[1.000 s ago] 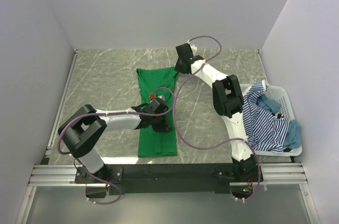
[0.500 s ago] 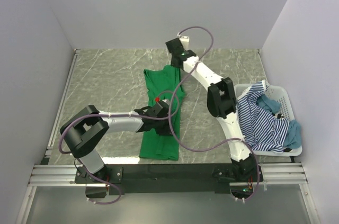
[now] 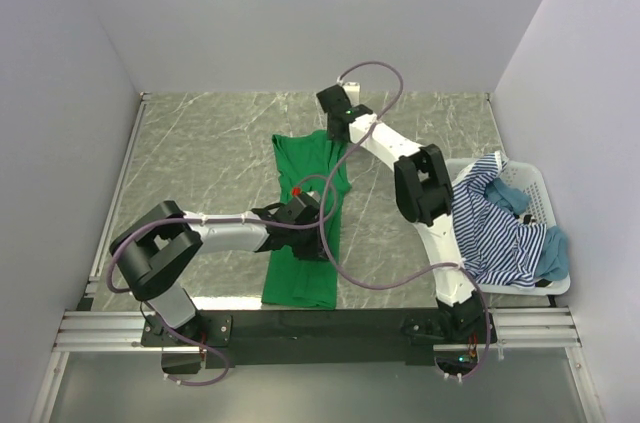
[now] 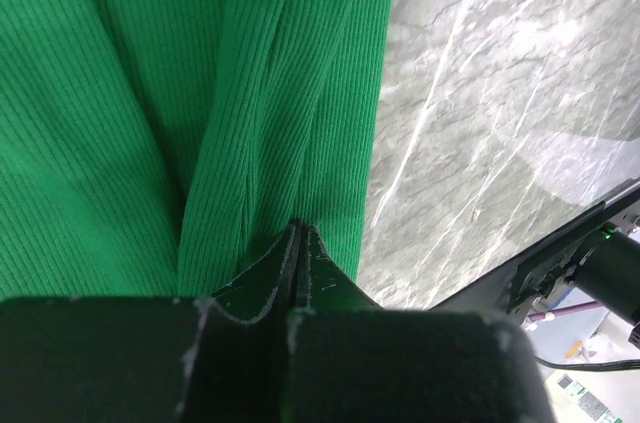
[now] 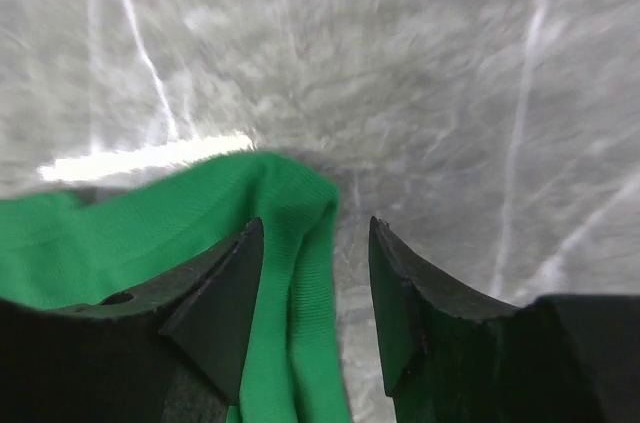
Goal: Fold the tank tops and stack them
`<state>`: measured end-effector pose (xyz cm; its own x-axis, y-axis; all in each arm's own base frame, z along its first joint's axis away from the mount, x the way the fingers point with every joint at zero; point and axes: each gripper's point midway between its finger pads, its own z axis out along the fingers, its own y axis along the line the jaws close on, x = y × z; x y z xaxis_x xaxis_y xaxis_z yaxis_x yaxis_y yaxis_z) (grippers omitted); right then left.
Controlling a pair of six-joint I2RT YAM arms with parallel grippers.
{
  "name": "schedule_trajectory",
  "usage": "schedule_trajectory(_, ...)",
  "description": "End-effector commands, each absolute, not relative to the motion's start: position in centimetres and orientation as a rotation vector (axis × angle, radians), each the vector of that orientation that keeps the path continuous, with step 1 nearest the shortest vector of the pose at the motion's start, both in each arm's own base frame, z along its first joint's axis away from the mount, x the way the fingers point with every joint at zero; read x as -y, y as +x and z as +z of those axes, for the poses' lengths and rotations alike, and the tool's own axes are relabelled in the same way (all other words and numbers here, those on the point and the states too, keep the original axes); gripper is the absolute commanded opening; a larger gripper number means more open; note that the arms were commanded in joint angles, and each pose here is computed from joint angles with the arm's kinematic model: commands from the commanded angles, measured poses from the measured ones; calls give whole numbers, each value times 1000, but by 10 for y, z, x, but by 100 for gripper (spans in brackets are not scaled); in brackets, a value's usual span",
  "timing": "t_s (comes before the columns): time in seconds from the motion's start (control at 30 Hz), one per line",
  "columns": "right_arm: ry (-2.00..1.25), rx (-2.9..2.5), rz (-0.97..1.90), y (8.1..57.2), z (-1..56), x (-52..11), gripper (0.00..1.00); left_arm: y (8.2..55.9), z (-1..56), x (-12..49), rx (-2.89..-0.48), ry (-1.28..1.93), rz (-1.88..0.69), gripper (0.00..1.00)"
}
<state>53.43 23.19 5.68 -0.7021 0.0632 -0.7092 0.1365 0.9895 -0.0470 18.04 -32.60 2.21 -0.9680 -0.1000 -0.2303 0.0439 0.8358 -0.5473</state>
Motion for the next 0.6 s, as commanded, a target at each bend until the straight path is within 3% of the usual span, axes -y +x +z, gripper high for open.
schedule_trajectory(0.0, 193, -2129, 3, 551, 172, -231, 54, 174, 31, 322, -2772, -4, -822, 2)
schedule_trajectory(0.13, 223, -2113, 25, 539, 195, -221, 55, 177, 41, 326, -2741, 10, -845, 6)
schedule_trajectory(0.3, 242, -2147, 83, 517, 184, -211, 56, 179, 49, 324, -2722, 21, -844, 10)
schedule_trajectory(0.57, 129, -2241, 255, 539, 146, -232, 53, 170, 33, 310, -2775, -33, -835, 9)
